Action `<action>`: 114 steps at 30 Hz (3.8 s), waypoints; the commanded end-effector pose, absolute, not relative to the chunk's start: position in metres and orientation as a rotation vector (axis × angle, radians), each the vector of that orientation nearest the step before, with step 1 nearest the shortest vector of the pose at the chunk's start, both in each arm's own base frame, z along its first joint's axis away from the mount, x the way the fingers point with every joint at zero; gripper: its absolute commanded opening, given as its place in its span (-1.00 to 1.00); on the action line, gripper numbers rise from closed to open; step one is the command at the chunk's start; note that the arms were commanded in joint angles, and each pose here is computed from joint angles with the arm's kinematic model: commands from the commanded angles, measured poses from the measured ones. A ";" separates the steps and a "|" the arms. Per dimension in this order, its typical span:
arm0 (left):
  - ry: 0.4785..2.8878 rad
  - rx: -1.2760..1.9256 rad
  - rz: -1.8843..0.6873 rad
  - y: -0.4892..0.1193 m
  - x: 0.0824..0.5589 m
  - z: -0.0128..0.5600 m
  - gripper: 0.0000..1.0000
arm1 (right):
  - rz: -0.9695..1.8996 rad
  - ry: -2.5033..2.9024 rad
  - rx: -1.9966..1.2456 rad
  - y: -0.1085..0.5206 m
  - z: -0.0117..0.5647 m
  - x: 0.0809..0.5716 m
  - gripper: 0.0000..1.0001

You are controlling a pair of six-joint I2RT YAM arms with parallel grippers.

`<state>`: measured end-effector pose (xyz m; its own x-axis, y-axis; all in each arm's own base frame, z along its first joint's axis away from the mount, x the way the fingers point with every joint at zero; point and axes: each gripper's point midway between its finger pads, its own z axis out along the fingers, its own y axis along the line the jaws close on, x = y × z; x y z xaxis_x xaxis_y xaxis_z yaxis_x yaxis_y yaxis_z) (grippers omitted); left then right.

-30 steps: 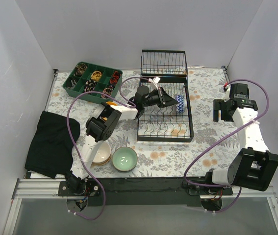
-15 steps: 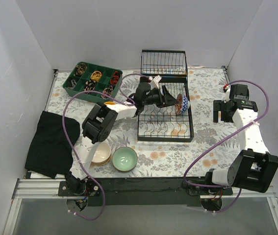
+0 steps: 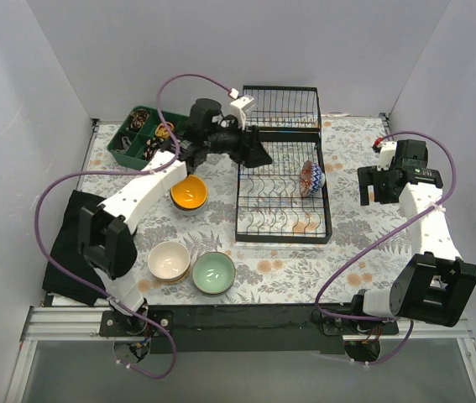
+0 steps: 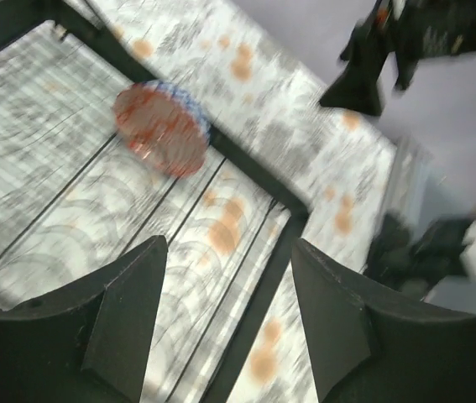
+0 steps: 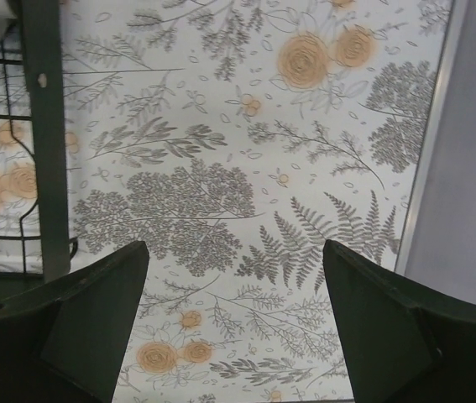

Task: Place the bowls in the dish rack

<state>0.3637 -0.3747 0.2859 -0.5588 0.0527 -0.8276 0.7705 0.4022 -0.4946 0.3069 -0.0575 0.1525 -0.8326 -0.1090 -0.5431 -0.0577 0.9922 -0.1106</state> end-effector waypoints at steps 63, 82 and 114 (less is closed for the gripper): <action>1.981 2.013 -0.296 -0.104 0.137 0.105 -0.82 | 0.148 2.413 -0.382 -0.013 0.173 0.299 0.83; 1.768 1.663 -0.459 -0.198 0.214 0.240 -1.00 | 0.073 2.427 -0.300 -0.026 0.171 0.308 0.81; 1.649 0.421 -1.782 -0.431 0.388 0.246 -1.00 | -0.264 2.520 -0.169 -0.075 0.206 0.294 0.82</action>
<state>0.3875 -0.4258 0.1751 -0.7904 -0.1399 -0.5964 0.5735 0.1730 -0.8007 0.2941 -0.0672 0.1878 -0.8253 -0.1944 -0.5303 -0.1051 0.9754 -0.1939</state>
